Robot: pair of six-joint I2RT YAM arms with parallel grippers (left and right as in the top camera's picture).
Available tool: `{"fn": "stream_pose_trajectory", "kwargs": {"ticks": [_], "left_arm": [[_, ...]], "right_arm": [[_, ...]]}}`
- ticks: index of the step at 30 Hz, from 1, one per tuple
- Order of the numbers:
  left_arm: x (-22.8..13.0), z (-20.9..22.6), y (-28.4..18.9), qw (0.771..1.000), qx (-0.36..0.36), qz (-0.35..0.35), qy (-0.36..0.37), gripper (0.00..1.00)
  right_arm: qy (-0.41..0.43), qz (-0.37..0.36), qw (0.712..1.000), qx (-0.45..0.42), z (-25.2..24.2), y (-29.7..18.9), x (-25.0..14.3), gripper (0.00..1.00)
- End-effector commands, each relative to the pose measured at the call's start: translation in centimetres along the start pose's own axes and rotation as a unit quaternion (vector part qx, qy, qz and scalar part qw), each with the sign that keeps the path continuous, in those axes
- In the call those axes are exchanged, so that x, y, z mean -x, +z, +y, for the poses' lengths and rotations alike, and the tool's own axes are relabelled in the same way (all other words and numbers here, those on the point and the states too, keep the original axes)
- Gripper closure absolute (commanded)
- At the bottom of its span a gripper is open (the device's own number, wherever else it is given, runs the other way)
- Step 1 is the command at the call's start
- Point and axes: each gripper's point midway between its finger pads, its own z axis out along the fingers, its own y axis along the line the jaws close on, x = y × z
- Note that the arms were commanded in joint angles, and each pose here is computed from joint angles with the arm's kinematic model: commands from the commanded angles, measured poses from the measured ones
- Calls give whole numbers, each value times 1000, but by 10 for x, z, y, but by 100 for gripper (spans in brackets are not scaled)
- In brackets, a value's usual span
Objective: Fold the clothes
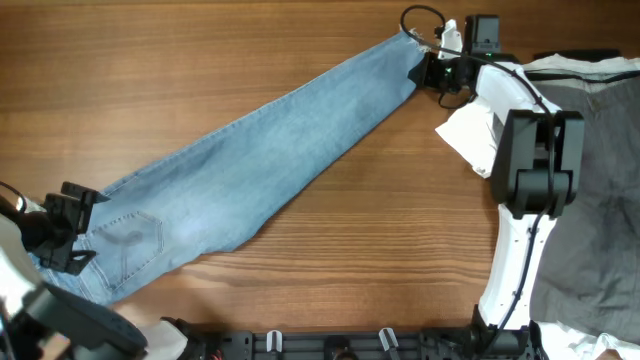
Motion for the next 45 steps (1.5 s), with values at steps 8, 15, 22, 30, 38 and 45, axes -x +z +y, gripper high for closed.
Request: {"fn": "stream_pose_trajectory", "kwargs": {"ticks": [8, 15, 22, 30, 38, 45], "left_arm": [[-20, -34, -69, 988, -79, -110, 76, 0], [-27, -38, -71, 987, -94, -101, 77, 0], [-27, -38, -71, 987, -91, -101, 80, 0], [-28, -37, -71, 988, -91, -100, 79, 0], [-28, -37, -71, 988, -90, -99, 79, 0], [-28, -37, -71, 988, -90, -99, 79, 0]], "right_arm": [[28, -240, 970, -6, -10, -250, 122, 96], [-60, -276, 955, 89, 112, -322, 122, 96], [-168, -48, 974, 141, 295, -197, -20, 96], [-279, 32, 955, 99, 381, -84, -139, 96], [-278, 110, 948, 104, 372, -46, -182, 96], [-303, 138, 938, 100, 369, -47, -201, 36]]}}
